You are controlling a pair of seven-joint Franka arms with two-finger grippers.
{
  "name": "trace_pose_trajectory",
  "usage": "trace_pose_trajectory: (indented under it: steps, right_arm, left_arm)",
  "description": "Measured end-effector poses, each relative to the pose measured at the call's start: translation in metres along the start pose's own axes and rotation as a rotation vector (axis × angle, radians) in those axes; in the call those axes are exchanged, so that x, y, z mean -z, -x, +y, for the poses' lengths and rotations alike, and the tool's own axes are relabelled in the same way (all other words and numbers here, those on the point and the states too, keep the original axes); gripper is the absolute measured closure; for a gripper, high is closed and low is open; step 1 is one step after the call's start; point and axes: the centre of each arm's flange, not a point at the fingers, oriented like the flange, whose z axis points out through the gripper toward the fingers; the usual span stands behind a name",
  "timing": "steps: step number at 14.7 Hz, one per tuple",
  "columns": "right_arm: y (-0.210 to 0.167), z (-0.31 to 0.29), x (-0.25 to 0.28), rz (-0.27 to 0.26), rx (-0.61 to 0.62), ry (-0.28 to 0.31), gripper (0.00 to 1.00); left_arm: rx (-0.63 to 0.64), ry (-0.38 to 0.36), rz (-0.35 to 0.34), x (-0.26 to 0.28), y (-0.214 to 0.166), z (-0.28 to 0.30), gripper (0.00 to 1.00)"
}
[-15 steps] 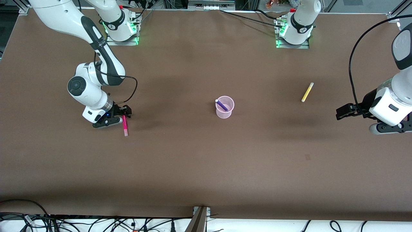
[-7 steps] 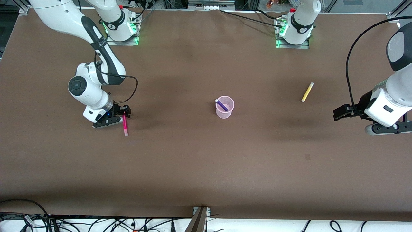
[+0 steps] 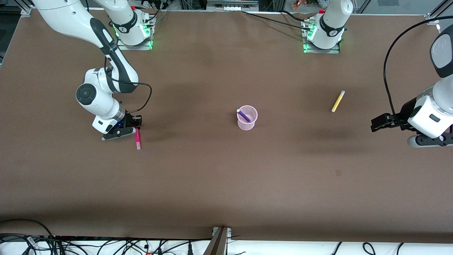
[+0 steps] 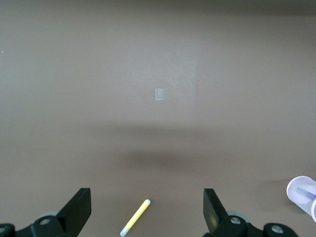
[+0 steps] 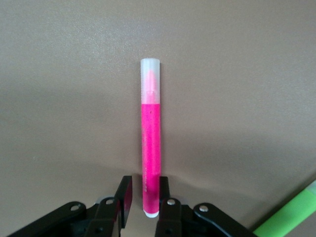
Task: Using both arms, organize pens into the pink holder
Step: 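Lift the pink marker upright and carry it toward the pink cup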
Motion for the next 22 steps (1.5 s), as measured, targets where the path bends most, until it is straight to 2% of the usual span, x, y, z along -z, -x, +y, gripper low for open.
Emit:
trace_pose_trajectory:
  steps: [6, 8, 9, 10, 14, 17, 20, 22]
  right_arm:
    - [0.001, 0.001, -0.009, 0.009, -0.002, 0.002, 0.69]
    - [0.002, 0.002, -0.014, 0.010, -0.003, 0.003, 0.71]
    - [0.001, 0.004, -0.013, 0.013, -0.001, 0.004, 0.80]
    - [0.001, 0.004, -0.013, 0.013, 0.006, 0.005, 0.82]
    - [0.001, 0.004, -0.012, 0.005, 0.014, 0.003, 0.82]
    - [-0.007, 0.001, 0.001, -0.088, 0.004, -0.016, 0.82]
    - [-0.033, -0.007, 0.045, -0.201, -0.057, -0.031, 0.82]
    - [-0.053, -0.024, 0.081, -0.255, -0.107, -0.028, 0.82]
  left_arm:
    - [-0.037, 0.003, 0.030, 0.013, 0.036, 0.005, 0.00]
    - [-0.064, 0.003, 0.026, 0.013, 0.048, 0.002, 0.00]
    - [-0.077, 0.002, 0.022, 0.013, 0.052, 0.001, 0.00]
    - [-0.090, 0.002, 0.017, 0.011, 0.056, 0.000, 0.00]
    - [-0.097, 0.002, 0.014, 0.009, 0.067, -0.005, 0.00]
    - [-0.086, 0.003, 0.026, 0.011, 0.065, -0.012, 0.00]
    - [-0.085, 0.005, 0.038, 0.012, 0.064, -0.012, 0.00]
    - [-0.085, 0.006, 0.038, 0.011, 0.064, -0.012, 0.00]
